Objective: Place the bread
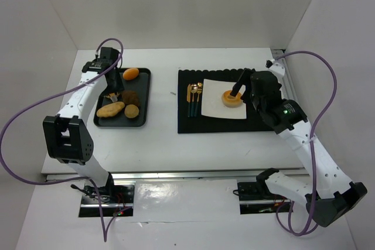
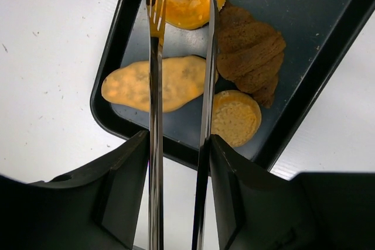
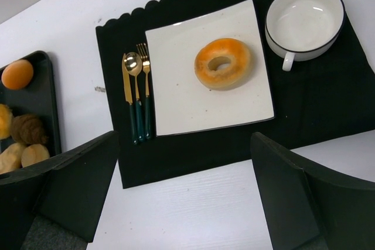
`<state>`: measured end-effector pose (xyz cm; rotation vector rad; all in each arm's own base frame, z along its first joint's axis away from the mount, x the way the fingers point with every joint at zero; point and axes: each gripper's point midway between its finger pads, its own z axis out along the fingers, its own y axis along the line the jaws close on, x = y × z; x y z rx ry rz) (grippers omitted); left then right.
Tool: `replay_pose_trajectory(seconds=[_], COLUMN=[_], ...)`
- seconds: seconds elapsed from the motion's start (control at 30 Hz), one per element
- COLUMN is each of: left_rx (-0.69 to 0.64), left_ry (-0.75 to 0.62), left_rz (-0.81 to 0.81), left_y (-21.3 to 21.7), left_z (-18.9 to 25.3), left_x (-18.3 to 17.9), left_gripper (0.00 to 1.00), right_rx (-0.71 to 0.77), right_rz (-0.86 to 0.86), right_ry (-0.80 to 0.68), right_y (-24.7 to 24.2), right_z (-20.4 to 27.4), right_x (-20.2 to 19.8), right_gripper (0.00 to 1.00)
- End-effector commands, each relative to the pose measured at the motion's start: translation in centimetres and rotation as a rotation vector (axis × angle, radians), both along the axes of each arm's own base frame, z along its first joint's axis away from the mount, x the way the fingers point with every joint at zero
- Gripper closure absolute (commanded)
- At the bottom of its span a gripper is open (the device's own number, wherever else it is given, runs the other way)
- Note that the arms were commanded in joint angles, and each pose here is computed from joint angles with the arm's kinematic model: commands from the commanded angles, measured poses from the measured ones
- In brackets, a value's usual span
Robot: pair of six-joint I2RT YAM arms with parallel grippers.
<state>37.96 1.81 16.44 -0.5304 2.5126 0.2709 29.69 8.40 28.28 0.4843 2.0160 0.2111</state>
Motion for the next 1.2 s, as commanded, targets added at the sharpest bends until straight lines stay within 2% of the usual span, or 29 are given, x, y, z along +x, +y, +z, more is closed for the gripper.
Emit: replay_pose_trajectory(seconds=[0.0,0.4,0.93,1.03,1.13,1.17], left_rx=[0.000,-0.016,0.065,0.065,0.063,0.063], left_ry=[-0.060,-0.131,-0.004,-0.004,-0.017,-0.027], left_rz=[-0.049,-0.079,-0.046,-0.046,-0.046,-0.045], left_y=[-0.9,-1.7,-0.6,-0.6,-0.6,-0.6], left_z=[1.2,3.2,-0.8,-0.5,0.3,0.9], left_x=[1.8,2.3,2.8,2.8,2.7,2.6], left_gripper=[0.43,0.45,0.43,0.48,0.61,0.69], right_rx=[0.033,0.031,0.032,0.032,0.032,0.032], right_rz=[0.006,0.015,0.018,0.018,0.018,0.018], right_ry=[-0.031,-0.011,0.015,0.015,0.015,0.015], right_y=[0.4,0.7,0.9,0.9,0.9,0.9], right_z=[0.6,-0.1,-1.1,-1.1,-1.1,-1.1], right_x=[0.4,0.5,0.5,0.5,0.5,0.5], right_gripper=[0.00,0.00,0.00,0.00,0.00,0.00])
